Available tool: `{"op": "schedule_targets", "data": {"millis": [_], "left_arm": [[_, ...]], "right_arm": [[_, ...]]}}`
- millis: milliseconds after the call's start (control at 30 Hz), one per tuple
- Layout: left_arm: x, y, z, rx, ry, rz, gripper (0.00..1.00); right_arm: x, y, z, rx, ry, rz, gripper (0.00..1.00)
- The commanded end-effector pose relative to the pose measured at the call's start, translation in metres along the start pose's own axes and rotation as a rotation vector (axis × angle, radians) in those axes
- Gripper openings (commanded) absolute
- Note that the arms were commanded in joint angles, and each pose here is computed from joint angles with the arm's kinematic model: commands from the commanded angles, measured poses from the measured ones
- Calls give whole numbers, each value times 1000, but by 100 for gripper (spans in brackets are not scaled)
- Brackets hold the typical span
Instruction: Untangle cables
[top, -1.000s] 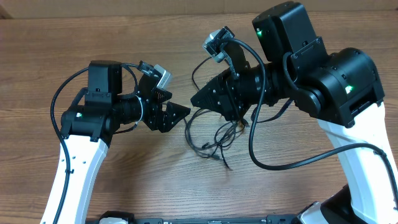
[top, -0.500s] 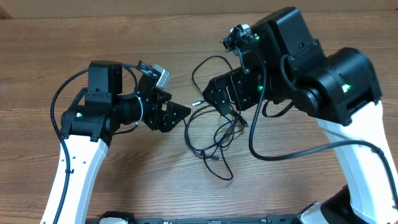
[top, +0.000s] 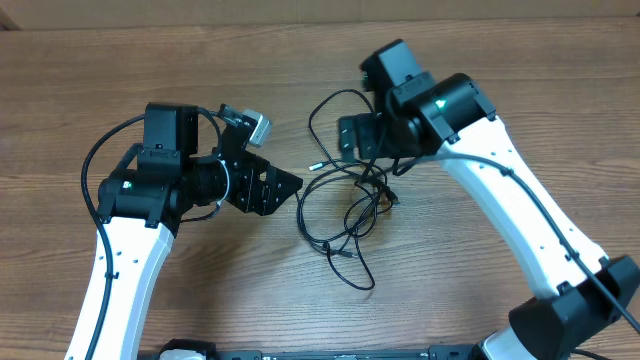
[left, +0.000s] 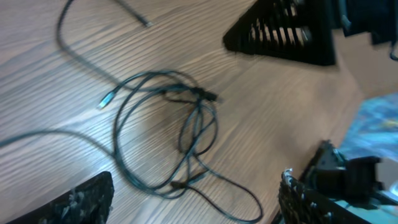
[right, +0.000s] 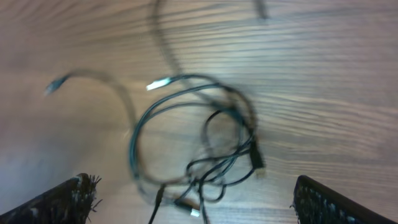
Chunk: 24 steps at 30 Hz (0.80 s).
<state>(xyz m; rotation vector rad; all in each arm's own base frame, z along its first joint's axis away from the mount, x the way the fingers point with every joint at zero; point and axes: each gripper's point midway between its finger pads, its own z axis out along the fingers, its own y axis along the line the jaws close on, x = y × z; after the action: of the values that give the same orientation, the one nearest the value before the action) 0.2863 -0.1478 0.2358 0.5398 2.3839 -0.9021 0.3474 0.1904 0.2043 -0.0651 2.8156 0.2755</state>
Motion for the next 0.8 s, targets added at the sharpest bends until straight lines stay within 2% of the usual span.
{"op": "schedule_targets", "data": {"millis": [0,67,233,300,433,567,767], "left_arm": [[-3,15,-2,-90,1,-43,84],[-3,14,-2,-88,-1,-42,85],[-4,14,-2,-89,-4,-45,85],[-4,14,-2,-88,-5,-50,86],[-4,14,-2,-88,-5,-50,86],[-4,14,-2,-88,-5,-58,87],[-4,14,-2,-88,-5,-58,88]], "right_arm": [[-2,-34,19,60,-2,225,100],[3,-43,33,48,25,270,98],[23,-45,62,-13,96,295,81],[32,-45,70,-19,121,288,79],[47,-49,80,-10,158,169,86],[65,-54,88,-20,209,-28,100],[88,-64,111,-35,242,-235,100]]}}
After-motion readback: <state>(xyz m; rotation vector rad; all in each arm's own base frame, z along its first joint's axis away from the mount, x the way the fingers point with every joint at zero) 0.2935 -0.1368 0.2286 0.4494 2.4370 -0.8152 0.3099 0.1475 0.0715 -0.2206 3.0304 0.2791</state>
